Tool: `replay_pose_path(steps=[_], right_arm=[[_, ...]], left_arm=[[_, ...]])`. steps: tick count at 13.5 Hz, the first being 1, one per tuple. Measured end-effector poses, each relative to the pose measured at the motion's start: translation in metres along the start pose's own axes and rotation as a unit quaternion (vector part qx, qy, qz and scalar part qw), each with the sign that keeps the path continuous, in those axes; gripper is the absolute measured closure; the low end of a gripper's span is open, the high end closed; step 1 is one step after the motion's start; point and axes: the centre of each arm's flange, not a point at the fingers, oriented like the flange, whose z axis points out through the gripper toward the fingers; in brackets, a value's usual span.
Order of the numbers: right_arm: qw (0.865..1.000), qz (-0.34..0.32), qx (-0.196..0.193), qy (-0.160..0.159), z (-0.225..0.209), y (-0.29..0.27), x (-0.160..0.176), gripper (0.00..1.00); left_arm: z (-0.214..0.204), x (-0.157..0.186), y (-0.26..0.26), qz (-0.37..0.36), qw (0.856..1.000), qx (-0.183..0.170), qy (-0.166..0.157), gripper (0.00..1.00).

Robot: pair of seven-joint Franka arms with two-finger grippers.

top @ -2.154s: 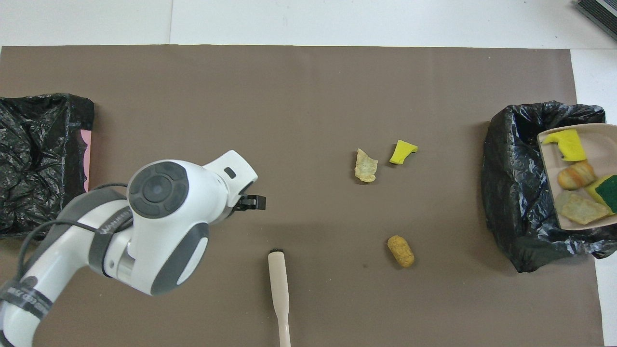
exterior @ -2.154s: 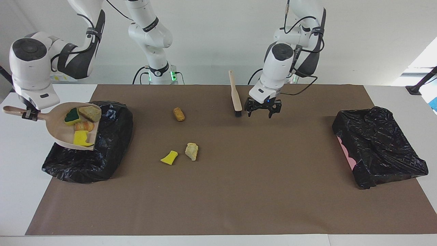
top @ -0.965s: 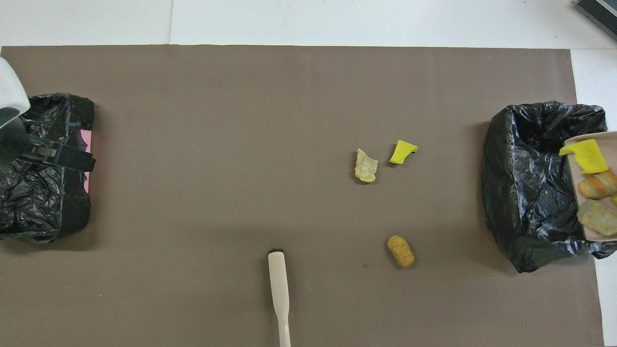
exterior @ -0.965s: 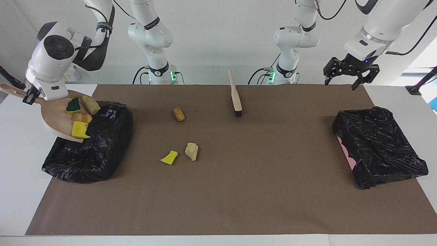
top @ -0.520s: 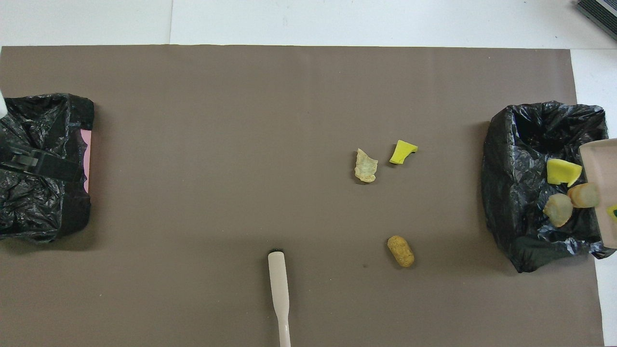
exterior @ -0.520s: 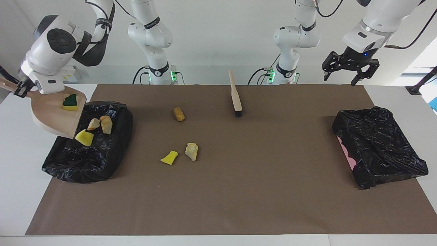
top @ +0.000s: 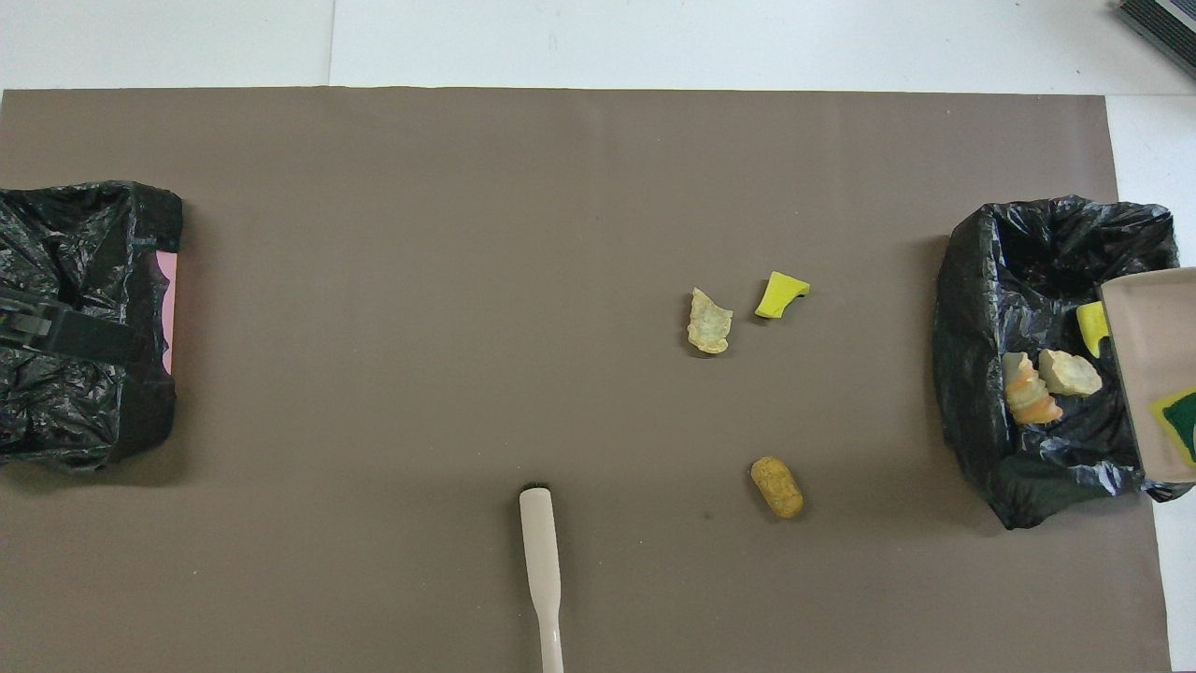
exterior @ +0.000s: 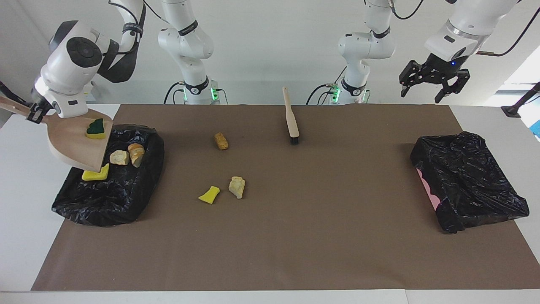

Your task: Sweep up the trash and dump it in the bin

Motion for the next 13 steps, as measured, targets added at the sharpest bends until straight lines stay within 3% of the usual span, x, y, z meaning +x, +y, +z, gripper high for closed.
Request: replay_pose_path(steps=[3,5,13], right_arm=[[0.999,0.009,-0.015,-0.028,-0.007,-0.009,-0.023,0.68],[1.0,0.014,-0.017,-0.022,-0.01,-0.011,-0.024,0.68],[0.985,0.062,0.002,0.161,-0.029,-0.005,0.027,0.68]], left_arm=[[0.0,0.0,0.0,-0.007,1.0,0.0,0.0,0.0],[0.0,0.0,0.001,-0.01,1.0,0.0,0.0,0.0],[0.0,0.0,0.001,-0.038,0.999,0.0,0.0,0.0]])
